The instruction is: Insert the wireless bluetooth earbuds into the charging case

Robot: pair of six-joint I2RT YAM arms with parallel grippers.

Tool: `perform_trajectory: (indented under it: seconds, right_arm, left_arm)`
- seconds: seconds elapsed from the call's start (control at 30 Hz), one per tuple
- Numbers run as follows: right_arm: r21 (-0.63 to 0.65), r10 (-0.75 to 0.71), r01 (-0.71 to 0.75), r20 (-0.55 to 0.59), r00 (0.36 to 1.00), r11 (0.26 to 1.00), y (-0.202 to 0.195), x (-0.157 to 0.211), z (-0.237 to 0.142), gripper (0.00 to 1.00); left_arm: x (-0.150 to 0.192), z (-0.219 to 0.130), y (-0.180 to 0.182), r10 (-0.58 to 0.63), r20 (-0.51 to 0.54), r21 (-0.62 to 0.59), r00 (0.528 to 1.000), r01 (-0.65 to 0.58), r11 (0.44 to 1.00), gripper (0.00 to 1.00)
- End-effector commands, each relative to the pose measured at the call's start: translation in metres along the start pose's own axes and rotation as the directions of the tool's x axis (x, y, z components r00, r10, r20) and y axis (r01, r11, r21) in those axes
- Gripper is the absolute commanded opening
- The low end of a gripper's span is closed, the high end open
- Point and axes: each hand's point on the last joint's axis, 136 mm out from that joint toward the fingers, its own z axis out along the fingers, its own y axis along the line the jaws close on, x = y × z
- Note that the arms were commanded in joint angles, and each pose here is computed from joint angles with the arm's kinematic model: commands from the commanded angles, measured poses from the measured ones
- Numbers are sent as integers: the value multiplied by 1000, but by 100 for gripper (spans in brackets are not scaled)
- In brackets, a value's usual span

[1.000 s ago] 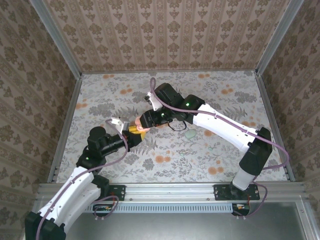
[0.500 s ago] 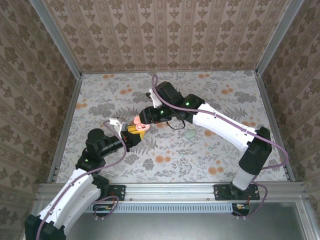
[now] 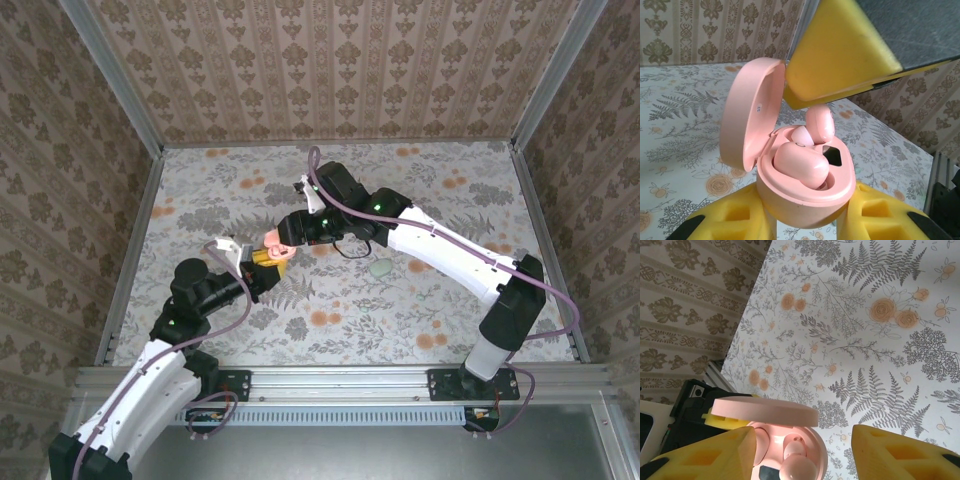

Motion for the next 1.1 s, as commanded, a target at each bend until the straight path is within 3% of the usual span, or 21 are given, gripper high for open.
perform_trajectory:
  seconds: [0.0, 0.43, 1.07]
  right_arm:
    - [-56, 14, -12, 41, 999, 998, 16, -9, -19, 54]
    - [25, 186, -191, 139, 973, 981, -1, -11, -52, 51]
    - [24, 248, -249, 28, 968, 968, 0, 8, -6, 46]
  left_arm:
    - [-6, -3, -2, 30, 23, -6, 999, -30, 1000, 0]
    - [-6, -7, 10, 48, 22, -86, 999, -46, 995, 0]
    - [-6, -7, 8, 61, 10, -84, 998, -60, 995, 0]
